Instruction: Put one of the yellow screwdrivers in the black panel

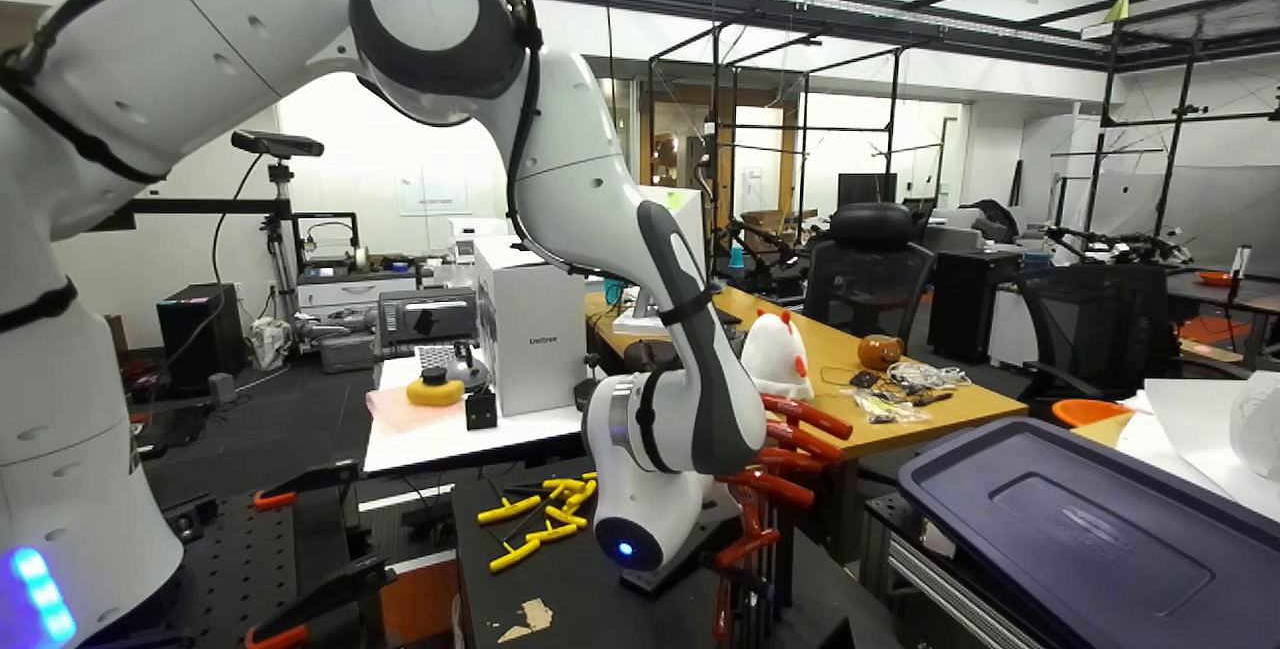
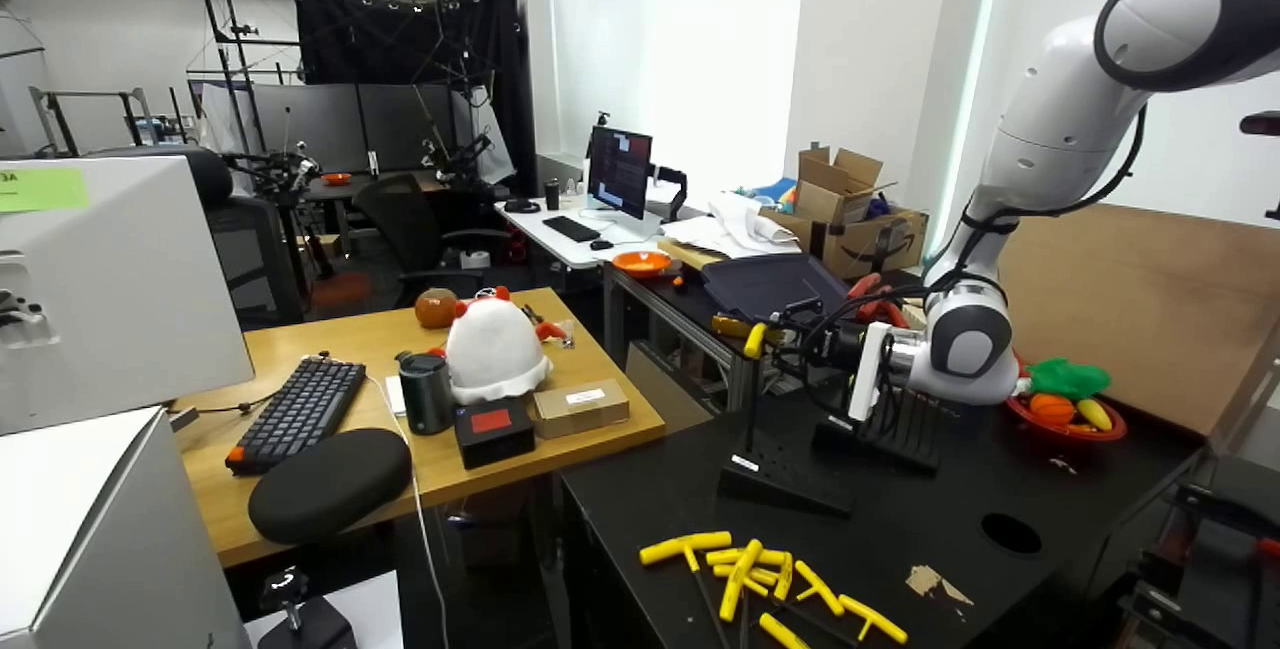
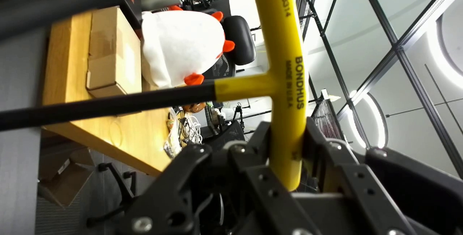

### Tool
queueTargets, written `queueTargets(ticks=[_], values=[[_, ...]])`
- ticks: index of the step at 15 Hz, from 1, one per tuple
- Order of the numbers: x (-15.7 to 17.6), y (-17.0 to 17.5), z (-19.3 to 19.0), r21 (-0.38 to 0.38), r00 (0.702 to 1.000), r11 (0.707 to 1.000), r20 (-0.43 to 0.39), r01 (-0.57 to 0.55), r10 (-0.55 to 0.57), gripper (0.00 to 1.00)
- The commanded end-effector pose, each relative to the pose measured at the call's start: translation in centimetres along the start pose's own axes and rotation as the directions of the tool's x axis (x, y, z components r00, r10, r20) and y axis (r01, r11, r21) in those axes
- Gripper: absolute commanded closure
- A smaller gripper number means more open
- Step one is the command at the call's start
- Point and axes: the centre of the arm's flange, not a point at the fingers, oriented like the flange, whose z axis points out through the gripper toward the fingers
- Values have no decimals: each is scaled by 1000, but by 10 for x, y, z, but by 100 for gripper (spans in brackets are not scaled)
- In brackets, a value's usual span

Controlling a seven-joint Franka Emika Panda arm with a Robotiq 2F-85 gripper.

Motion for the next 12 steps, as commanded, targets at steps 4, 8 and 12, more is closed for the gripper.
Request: queueTargets(ticks=[4,8,12], values=[[6,-8,10,-7,1000,1000,2,-24,24,94],[6,-8,10,-8,1000,1000,2,-23,23,94],[7,-6,9,-17,1000,999,-3,-27,27,94]])
